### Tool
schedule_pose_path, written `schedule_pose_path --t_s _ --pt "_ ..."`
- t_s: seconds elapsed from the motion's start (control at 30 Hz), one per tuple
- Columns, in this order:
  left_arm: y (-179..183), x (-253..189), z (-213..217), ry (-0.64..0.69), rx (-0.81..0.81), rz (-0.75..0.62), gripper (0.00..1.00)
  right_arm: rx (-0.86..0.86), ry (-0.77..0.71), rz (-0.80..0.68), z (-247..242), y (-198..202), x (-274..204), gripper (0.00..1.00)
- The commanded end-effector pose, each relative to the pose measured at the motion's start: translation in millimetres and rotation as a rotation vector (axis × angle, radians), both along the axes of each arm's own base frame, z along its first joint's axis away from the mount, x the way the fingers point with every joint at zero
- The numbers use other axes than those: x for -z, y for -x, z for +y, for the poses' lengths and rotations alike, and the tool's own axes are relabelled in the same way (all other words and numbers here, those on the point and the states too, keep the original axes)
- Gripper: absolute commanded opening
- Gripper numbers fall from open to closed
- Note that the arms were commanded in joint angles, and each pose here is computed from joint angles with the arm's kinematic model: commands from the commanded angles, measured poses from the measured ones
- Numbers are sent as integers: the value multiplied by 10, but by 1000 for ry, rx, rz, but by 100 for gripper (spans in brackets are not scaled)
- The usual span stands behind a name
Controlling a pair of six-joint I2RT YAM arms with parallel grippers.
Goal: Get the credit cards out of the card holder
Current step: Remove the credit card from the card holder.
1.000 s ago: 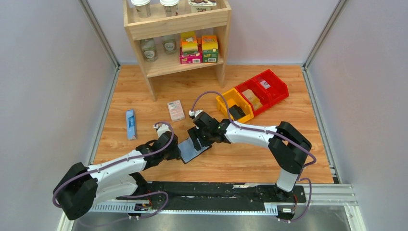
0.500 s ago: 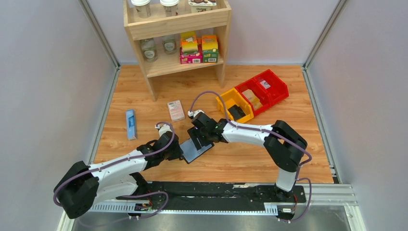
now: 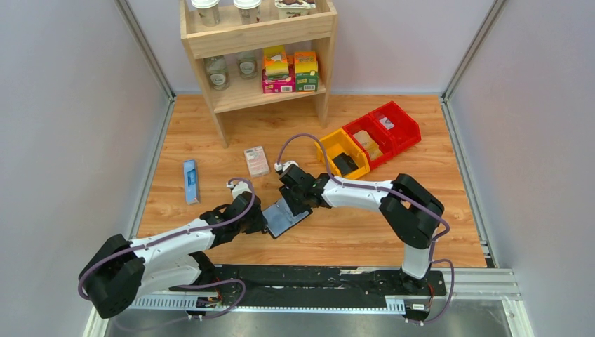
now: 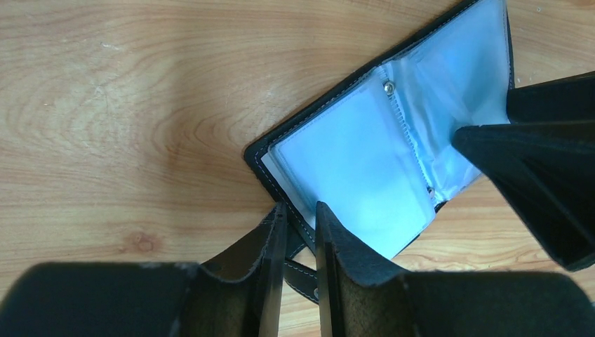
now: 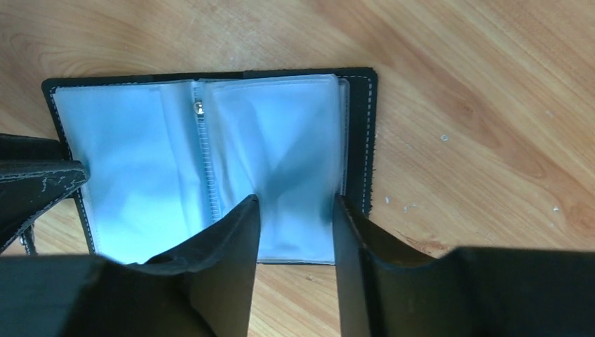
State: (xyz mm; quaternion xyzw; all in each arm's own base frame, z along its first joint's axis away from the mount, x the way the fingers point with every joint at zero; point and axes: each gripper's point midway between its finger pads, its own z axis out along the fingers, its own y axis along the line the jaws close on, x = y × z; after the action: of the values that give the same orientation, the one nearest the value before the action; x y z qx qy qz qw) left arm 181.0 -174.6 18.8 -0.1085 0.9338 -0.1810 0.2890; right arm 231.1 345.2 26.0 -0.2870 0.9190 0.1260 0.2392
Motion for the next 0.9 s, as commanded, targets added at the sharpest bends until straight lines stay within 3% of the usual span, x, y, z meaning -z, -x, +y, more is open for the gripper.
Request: schedule_pose_path --t_s 0.0,0.23,0.37,0.87 --pt "58 57 -64 15 17 31 29 -51 -86 11 179 63 -167 36" --pt "48 65 -107 17 26 36 29 -104 -185 45 303 195 -424 27" --pt "49 73 -137 23 32 39 29 -136 -239 78 390 279 -530 27" --pt "52 71 -129 37 21 29 29 -214 -309 191 518 503 -542 36"
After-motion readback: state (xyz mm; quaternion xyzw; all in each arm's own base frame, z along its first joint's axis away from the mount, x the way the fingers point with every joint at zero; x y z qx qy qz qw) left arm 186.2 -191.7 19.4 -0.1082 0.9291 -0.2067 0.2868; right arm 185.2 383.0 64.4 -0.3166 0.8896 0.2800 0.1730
